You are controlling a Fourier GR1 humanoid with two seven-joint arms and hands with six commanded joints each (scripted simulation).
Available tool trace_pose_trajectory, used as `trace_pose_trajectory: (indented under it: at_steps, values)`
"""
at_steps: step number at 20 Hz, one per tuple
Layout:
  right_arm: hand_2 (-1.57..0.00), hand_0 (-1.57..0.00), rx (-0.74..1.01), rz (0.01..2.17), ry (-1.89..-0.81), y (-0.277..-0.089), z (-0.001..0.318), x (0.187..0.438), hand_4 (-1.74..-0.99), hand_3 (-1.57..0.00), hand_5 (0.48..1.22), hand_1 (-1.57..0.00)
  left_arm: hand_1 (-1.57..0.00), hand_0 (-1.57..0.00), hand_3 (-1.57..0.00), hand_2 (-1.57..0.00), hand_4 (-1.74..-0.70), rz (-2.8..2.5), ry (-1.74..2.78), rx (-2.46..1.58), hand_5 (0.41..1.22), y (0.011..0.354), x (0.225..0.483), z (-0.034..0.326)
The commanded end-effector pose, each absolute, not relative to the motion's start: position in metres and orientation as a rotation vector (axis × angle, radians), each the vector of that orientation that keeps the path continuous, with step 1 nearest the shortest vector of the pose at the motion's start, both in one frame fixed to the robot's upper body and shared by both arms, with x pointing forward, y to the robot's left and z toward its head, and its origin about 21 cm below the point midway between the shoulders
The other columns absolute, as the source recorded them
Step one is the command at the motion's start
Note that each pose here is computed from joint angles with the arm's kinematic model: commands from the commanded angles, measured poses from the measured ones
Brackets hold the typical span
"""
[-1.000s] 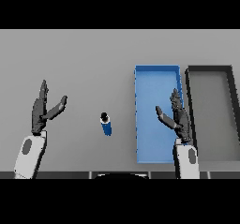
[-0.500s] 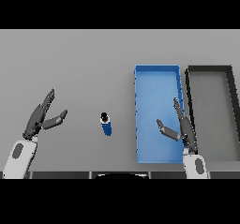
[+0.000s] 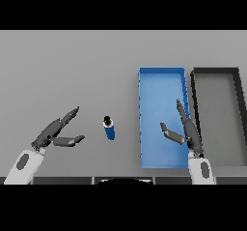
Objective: Pick up the blue pipe and place it into the blue bin.
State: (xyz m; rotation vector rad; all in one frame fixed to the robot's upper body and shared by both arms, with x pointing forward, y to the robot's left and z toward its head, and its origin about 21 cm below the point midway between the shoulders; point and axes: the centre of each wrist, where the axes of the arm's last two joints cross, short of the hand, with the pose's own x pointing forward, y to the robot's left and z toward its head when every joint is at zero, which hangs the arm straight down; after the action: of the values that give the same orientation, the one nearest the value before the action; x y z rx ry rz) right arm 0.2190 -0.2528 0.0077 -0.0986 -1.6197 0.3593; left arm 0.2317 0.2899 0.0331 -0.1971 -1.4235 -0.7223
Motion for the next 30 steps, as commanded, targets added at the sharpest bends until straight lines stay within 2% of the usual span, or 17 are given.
trace_pose_trajectory:
  at_steps: [1, 8, 11, 13, 16, 18, 21, 24, 25, 26, 27, 28, 30]
  values:
    - [0.00, 0.00, -0.084, 0.356, -1.628, -0.252, 0.010, 0.220, -1.266, 0.00, 0.633, 0.00, 0.00, 0.00, 0.00, 0.00, -1.20, -0.744, -1.414, -0.214, 0.523, 0.284, 0.230, 0.032]
    - [0.00, 0.00, -0.093, 0.357, -1.621, -0.254, 0.006, 0.216, -1.294, 0.00, 0.653, 0.00, 0.00, 0.00, 0.00, 0.00, -1.21, -0.815, -1.398, -0.293, 0.479, 0.231, 0.229, 0.014]
    - [0.00, 0.00, -0.081, 0.344, -1.607, -0.249, 0.006, 0.218, -1.305, 0.00, 0.652, 0.00, 0.00, 0.00, 0.00, 0.00, -1.22, -0.821, -1.428, -0.302, 0.495, 0.209, 0.233, 0.002]
    - [0.00, 0.00, -0.097, 0.344, -1.615, -0.256, 0.008, 0.216, -1.309, 0.00, 0.651, 0.00, 0.00, 0.00, 0.00, 0.00, -1.23, -0.796, -1.453, -0.315, 0.502, 0.195, 0.232, -0.003]
    - [0.00, 0.00, -0.084, 0.342, -1.603, -0.253, 0.005, 0.215, -1.320, 0.00, 0.655, 0.00, 0.00, 0.00, 0.00, 0.00, -1.22, -0.787, -1.450, -0.323, 0.502, 0.183, 0.242, -0.012]
    - [0.00, 0.00, -0.106, 0.342, -1.606, -0.259, 0.009, 0.214, -1.320, 0.00, 0.659, 0.00, 0.00, 0.00, 0.00, 0.00, -1.19, -0.800, -1.460, -0.315, 0.496, 0.176, 0.245, -0.019]
    - [0.00, 0.00, -0.093, 0.338, -1.603, -0.257, 0.008, 0.209, -1.323, 0.00, 0.665, 0.00, 0.00, 0.00, 0.00, 0.00, -1.16, -0.814, -1.465, -0.301, 0.491, 0.165, 0.251, -0.026]
    - [0.00, 0.00, -0.107, 0.331, -1.588, -0.259, 0.008, 0.211, -1.321, 0.00, 0.664, 0.00, 0.00, 0.00, -0.02, -0.02, -1.22, -0.763, -1.465, -0.388, 0.536, 0.152, 0.255, -0.025]
    - [0.00, 0.00, -0.100, 0.329, -1.593, -0.259, 0.010, 0.213, -1.322, 0.00, 0.664, 0.00, 0.00, 0.00, -0.07, -0.08, -1.24, -0.751, -1.458, -0.401, 0.566, 0.150, 0.256, -0.027]
    - [0.00, 0.00, -0.090, 0.333, -1.598, -0.255, 0.011, 0.214, -1.320, 0.00, 0.664, 0.00, -0.09, 0.00, -0.20, -0.21, -1.28, -0.742, -1.462, -0.420, 0.607, 0.150, 0.252, -0.031]
    - [0.00, 0.00, -0.092, 0.337, -1.601, -0.256, 0.012, 0.214, -1.319, 0.00, 0.663, 0.00, -0.25, -0.09, -0.47, -0.39, -1.31, -0.724, -1.444, -0.432, 0.730, 0.147, 0.253, -0.033]
    - [0.00, 0.00, -0.090, 0.344, -1.605, -0.257, 0.011, 0.212, -1.322, 0.00, 0.666, 0.00, -0.50, -0.34, -0.69, -0.63, -1.39, -0.692, -1.448, -0.456, 0.828, 0.140, 0.253, -0.034]
    - [0.00, 0.00, -0.094, 0.347, -1.602, -0.255, 0.008, 0.209, -1.313, 0.00, 0.665, 0.00, -0.89, -0.78, -0.98, -0.97, -1.51, -0.683, -1.458, -0.486, 0.969, 0.139, 0.254, -0.033]
